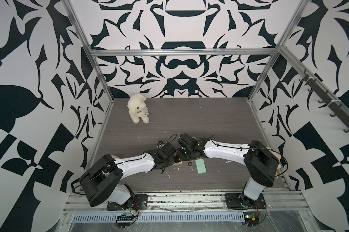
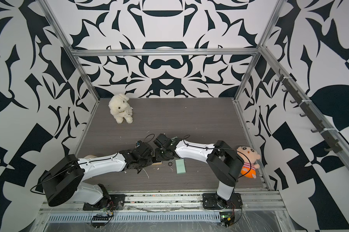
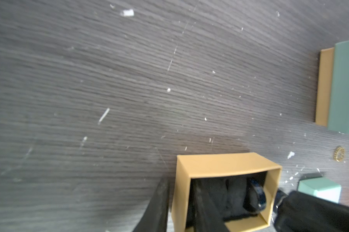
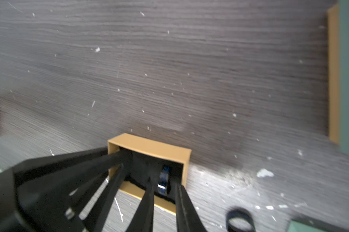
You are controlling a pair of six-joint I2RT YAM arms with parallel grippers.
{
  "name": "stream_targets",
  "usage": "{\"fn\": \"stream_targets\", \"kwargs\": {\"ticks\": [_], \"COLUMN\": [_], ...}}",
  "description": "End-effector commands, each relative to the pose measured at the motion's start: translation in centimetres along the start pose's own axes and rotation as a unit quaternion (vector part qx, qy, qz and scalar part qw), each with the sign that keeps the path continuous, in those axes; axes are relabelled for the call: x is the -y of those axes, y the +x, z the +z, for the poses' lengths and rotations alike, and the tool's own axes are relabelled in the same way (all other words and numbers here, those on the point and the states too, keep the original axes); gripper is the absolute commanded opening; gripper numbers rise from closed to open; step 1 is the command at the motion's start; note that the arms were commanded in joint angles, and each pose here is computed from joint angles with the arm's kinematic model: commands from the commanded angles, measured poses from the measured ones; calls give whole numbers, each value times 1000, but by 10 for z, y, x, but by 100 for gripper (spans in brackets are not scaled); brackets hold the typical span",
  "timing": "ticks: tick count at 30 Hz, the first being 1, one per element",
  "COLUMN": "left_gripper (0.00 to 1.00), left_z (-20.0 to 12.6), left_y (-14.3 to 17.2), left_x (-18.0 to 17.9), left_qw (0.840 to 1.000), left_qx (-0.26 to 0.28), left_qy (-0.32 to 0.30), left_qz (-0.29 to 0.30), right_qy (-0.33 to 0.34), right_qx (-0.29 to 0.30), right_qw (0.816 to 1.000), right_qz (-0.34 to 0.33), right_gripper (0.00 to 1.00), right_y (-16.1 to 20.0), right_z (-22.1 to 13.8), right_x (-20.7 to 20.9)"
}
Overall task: Take the rings out of the lift-off lid box
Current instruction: Take out the ring from the jewelry box.
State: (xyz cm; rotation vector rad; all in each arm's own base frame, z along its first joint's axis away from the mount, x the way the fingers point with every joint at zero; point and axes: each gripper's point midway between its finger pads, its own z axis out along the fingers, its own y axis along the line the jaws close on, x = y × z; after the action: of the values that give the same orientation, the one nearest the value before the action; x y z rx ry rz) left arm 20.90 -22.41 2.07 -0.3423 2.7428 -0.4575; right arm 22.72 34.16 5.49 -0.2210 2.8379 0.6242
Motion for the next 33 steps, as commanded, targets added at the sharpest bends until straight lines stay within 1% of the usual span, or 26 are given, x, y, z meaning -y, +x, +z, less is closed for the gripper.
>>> {"fn": "stream_targets", "kwargs": {"ticks": [1,14,22,28,33], "left_gripper": [24,24,24,24,24], "left_z": [3,4,4,4,7], "left_y": [15,16,16,18,20], "left_x": [-19,-20,-22,-24,-29], "left_qw": [999,999,999,999,999], "left_qx": [-26,-25,-26,-27,-31], "left_qy": [-24,-22,-24,-27,-37], "left_qz": [-1,-4,-4,-4,-4], "right_qy": [-16,19,35,31,3], "right_qx": [12,-1,-1,7,18], "right_qw": [1000,1000,999,999,1000], "right_qz": [0,-5,-3,-4,-9], "right_gripper": [23,21,13,9,8], "right_y": [-9,0,-1,-4,-8], "right_z": [-4,10,10,5,-7], "right_x": [-15,-6,-2,-5,-16]}}
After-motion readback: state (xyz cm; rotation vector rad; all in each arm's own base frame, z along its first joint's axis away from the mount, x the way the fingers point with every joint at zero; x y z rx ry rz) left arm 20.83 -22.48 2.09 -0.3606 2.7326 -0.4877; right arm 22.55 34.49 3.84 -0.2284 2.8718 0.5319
